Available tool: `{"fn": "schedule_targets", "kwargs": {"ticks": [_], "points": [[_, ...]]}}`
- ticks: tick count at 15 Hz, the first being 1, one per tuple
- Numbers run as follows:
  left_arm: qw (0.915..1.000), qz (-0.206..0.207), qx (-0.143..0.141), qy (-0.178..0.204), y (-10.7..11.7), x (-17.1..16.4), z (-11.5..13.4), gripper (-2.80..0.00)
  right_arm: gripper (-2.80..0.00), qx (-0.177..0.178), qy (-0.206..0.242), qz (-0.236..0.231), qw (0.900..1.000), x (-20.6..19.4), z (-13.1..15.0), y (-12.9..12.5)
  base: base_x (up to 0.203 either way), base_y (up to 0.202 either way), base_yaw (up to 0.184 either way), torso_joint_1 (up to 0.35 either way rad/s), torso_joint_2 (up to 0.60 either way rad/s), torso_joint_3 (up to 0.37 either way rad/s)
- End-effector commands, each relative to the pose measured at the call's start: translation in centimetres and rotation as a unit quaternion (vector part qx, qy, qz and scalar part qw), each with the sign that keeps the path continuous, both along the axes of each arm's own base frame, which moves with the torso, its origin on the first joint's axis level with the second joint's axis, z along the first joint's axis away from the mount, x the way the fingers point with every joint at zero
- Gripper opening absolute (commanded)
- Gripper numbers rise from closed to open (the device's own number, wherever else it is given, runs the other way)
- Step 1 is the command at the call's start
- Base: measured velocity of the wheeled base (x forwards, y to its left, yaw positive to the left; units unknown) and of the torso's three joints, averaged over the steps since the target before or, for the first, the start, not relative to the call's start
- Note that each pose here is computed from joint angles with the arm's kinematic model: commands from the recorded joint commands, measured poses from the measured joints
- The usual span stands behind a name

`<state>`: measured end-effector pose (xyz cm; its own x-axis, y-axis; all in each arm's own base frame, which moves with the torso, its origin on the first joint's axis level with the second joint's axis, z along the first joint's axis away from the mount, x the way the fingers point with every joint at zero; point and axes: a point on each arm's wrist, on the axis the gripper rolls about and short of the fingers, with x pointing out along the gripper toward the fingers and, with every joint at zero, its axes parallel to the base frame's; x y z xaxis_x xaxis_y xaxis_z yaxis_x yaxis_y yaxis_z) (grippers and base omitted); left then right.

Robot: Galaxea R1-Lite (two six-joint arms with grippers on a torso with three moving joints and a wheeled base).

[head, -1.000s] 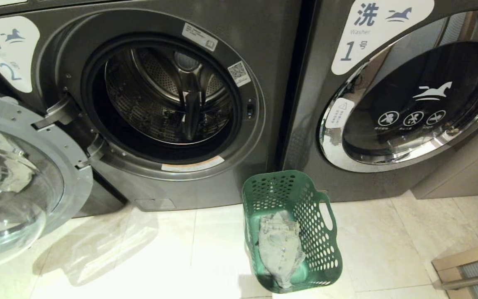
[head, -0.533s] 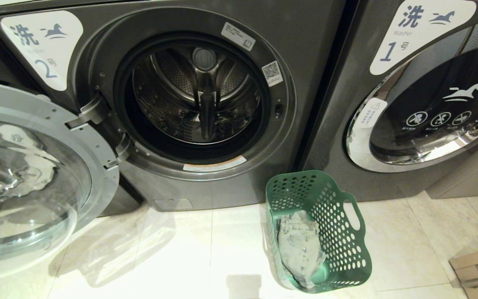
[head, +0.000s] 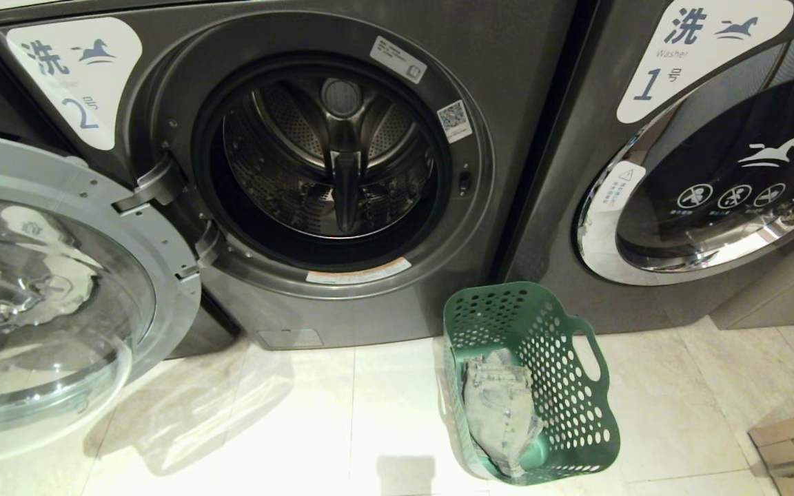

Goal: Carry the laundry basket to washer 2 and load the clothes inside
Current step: Place the clothes into the washing machine

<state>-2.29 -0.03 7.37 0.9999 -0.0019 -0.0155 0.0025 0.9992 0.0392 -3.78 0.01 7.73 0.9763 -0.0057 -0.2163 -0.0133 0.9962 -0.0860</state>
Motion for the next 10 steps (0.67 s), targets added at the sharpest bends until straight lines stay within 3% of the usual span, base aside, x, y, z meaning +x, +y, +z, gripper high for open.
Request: {"fn": "schedule_targets", "kwargs": {"ticks": [1,10], "points": [[1.0000,-0.001,0.003,0.001,-0.01,0.01,-0.05,-2.80,-2.80,-0.001,0.001,0.000,1.000,0.00,-0.02,0.00,0.000,0.000,0.000,-0.002,0.00,-0.036],[1.0000,0.000,0.000,0.001,0.00,0.00,-0.02,-2.80,-2.80,-0.001,0.001,0.000,1.000,0.00,-0.02,0.00,0.000,0.000,0.000,0.003,0.00,-0.180]]}}
